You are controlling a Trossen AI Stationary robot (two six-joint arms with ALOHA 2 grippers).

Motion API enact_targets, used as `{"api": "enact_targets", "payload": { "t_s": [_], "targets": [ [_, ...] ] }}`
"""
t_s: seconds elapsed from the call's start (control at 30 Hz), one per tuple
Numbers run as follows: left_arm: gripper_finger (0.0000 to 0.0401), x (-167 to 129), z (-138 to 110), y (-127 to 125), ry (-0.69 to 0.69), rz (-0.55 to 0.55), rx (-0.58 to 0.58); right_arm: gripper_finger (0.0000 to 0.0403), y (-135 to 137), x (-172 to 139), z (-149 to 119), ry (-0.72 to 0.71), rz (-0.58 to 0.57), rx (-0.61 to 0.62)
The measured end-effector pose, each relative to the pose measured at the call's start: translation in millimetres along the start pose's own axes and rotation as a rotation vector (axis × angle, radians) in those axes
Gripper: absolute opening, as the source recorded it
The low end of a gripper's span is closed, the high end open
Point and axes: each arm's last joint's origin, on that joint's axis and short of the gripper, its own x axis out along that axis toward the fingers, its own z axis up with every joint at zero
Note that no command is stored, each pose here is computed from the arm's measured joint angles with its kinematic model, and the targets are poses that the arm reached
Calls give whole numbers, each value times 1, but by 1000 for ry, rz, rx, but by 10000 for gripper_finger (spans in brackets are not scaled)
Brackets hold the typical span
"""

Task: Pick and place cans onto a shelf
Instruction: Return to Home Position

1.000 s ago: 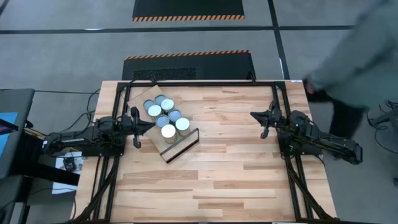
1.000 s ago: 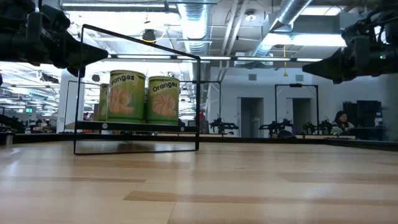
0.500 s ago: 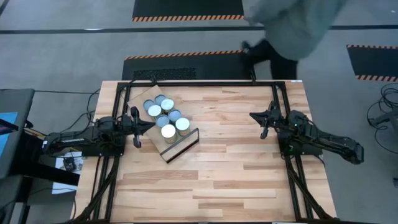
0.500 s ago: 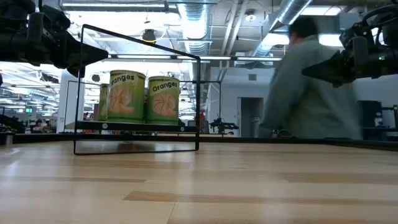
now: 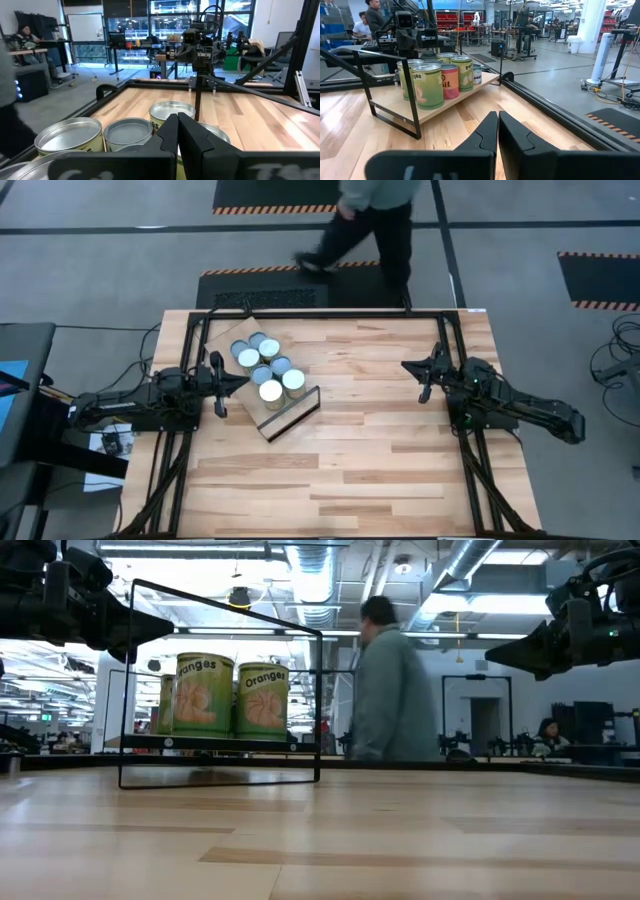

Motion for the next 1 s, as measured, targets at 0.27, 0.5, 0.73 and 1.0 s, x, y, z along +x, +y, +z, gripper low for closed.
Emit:
{"api": "enact_targets", "payload": {
  "t_s": [0.27, 0.5, 0.73, 1.0],
  "targets": [
    [0, 0, 0, 0, 0, 0, -3, 37, 0, 0, 0, 0, 1, 0],
    [0, 0, 0, 0, 0, 0, -1, 37, 0, 0, 0, 1, 2, 1],
    [0, 0, 0, 0, 0, 0, 1, 37, 0, 0, 0, 1, 2, 1],
    [0, 0, 0, 0, 0, 0, 0, 37, 0, 0, 0, 2, 2, 1]
  ]
}}
